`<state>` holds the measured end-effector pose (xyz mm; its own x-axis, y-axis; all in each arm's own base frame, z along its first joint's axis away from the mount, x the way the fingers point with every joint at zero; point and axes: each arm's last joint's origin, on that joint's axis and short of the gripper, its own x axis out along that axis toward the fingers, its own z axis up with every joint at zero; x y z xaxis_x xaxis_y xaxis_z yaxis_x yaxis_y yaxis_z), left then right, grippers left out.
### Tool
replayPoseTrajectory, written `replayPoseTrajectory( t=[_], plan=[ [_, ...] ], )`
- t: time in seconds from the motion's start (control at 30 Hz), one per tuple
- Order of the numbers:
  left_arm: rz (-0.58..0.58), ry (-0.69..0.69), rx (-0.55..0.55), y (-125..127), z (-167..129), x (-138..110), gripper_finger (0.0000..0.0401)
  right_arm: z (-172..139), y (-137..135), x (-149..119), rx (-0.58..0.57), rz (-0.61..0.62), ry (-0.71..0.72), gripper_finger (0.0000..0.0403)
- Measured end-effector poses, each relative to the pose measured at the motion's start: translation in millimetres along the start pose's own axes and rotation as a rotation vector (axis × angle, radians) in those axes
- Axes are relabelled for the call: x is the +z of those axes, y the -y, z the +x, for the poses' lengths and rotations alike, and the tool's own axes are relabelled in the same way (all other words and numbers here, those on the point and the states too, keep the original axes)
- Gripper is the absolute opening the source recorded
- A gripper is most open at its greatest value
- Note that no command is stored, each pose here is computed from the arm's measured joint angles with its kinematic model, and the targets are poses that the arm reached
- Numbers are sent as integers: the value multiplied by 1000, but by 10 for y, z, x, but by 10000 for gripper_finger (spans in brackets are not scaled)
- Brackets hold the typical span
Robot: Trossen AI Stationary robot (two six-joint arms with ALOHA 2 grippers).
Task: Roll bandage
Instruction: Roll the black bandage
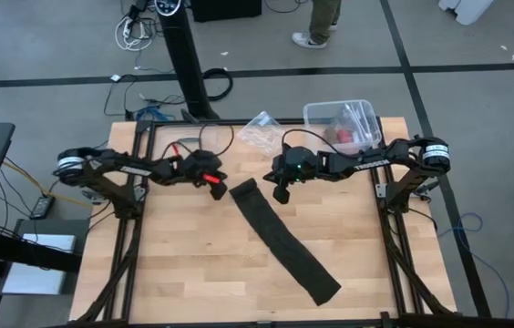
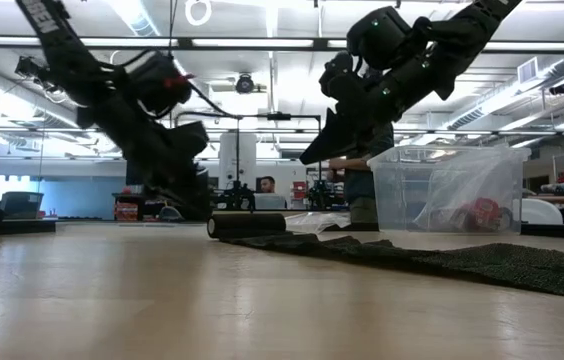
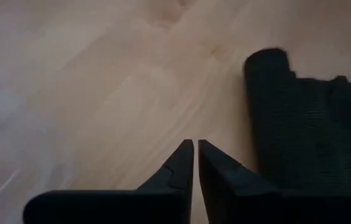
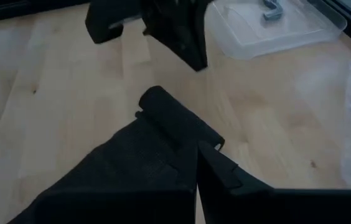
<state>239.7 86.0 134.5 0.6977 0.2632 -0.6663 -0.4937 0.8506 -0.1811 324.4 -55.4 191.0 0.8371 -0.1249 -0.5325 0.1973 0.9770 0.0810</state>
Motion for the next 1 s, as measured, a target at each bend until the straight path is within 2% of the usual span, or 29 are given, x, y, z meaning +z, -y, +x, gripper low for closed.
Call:
replayPoseTrajectory(
  t=[0.2, 0.33, 0.77, 0.87, 1.0],
  plan=[
    [62, -62, -81, 56, 274, 111, 7, 1, -77, -8, 17, -12, -2, 5],
    [69, -86, -90, 77, 389, 133, 6, 0, -132, -20, 30, -21, -10, 6],
    [116, -77, -146, 290, 384, 187, 6, -9, -351, -56, 86, -58, -24, 8],
    [132, -71, -131, 303, 384, 188, 6, -25, -479, -128, 119, -91, -81, 8],
    [137, -75, -124, 297, 384, 183, 6, -94, -748, -343, 180, -118, -258, 8]
  ],
)
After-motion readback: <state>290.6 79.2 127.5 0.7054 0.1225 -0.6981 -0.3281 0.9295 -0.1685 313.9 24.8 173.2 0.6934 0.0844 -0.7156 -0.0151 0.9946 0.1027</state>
